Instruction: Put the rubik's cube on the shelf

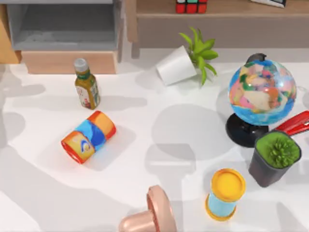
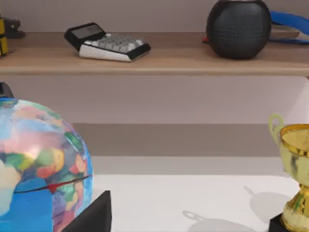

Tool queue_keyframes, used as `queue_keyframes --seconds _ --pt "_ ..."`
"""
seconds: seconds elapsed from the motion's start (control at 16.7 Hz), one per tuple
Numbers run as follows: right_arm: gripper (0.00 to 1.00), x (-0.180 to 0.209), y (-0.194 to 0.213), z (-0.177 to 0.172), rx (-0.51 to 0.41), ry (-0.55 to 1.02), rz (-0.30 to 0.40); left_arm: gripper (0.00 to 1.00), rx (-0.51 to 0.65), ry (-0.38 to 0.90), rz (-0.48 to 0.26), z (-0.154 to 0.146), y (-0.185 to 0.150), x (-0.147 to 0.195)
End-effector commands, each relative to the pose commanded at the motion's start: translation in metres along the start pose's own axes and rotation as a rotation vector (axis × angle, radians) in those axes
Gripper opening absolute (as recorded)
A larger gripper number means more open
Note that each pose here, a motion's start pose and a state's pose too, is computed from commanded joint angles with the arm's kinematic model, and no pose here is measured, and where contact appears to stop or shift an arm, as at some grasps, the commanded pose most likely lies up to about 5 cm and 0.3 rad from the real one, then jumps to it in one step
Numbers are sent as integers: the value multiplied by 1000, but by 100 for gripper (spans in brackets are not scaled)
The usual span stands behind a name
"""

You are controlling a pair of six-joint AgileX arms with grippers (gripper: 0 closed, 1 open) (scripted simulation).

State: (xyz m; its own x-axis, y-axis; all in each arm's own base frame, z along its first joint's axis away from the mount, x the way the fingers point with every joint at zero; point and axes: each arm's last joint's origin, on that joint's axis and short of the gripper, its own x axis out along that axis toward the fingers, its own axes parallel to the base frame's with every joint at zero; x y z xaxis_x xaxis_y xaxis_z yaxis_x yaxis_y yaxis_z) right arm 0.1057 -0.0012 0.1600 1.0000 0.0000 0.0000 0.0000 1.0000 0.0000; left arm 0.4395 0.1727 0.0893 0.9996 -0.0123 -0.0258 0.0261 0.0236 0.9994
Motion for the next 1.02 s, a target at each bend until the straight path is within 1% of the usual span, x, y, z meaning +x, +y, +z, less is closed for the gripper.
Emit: queue_keyframes --seconds 0.66,0.72,1.02 --pt "100 0 0 0 0 0 0 98 0 0 0 0 0 0" --pt "100 0 0 0 0 0 0 100 0 0 0 0 0 0" --pt "100 0 0 0 0 0 0 100 0 0 0 0 0 0"
